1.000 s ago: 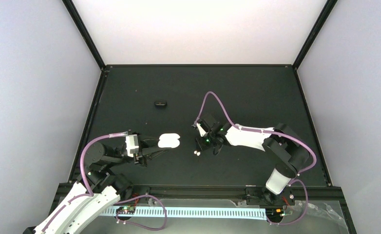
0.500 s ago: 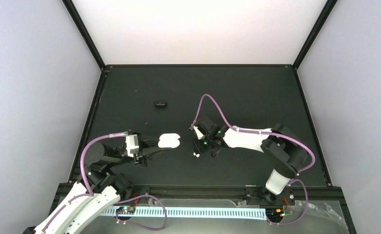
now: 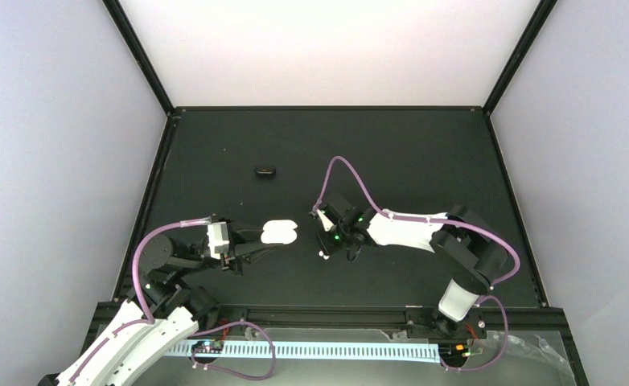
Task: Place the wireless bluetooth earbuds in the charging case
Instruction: Pick up the earbud from the center of the board.
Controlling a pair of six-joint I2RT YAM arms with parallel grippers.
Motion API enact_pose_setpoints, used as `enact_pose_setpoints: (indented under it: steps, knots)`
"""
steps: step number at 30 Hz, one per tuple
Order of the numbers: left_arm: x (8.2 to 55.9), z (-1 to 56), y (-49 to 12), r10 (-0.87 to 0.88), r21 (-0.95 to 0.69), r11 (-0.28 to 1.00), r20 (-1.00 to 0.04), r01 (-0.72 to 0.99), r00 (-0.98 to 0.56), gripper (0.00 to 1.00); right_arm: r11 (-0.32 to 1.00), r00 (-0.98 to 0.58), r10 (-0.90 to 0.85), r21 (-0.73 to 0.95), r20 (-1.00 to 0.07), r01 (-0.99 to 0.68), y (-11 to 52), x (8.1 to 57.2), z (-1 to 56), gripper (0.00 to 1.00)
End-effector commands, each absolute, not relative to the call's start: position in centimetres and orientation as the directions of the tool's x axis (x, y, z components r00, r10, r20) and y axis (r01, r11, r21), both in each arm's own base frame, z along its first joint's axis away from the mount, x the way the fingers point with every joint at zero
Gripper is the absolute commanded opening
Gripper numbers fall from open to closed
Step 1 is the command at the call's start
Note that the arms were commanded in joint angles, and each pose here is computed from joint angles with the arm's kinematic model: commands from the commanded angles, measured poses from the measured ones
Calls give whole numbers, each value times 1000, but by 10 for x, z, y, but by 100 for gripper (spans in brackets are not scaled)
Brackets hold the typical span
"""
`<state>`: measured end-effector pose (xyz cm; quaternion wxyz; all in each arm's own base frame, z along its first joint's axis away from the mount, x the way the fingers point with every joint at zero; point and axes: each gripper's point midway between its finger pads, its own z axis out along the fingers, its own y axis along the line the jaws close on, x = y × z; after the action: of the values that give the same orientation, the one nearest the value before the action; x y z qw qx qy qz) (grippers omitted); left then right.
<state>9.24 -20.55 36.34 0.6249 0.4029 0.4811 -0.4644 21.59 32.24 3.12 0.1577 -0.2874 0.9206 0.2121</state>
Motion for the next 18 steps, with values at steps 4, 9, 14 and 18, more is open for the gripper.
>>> enact_pose_setpoints:
  steps: [4,9,14,18]
  knots:
    - [93,368,-204,-209,59,247,-971,967,113,2,756,-784,-441,290,-436,-587,317,214,46,1]
    - [94,368,-205,-209,56,246,-972,968,109,1,756,-768,-392,299,-507,-583,315,218,81,1]
    - [95,368,-206,-214,47,248,-971,968,102,1,733,-716,-340,305,-610,-608,305,215,141,1]
    - [95,373,-208,-233,37,228,-968,973,91,2,729,-628,-312,244,-713,-639,279,210,206,1]
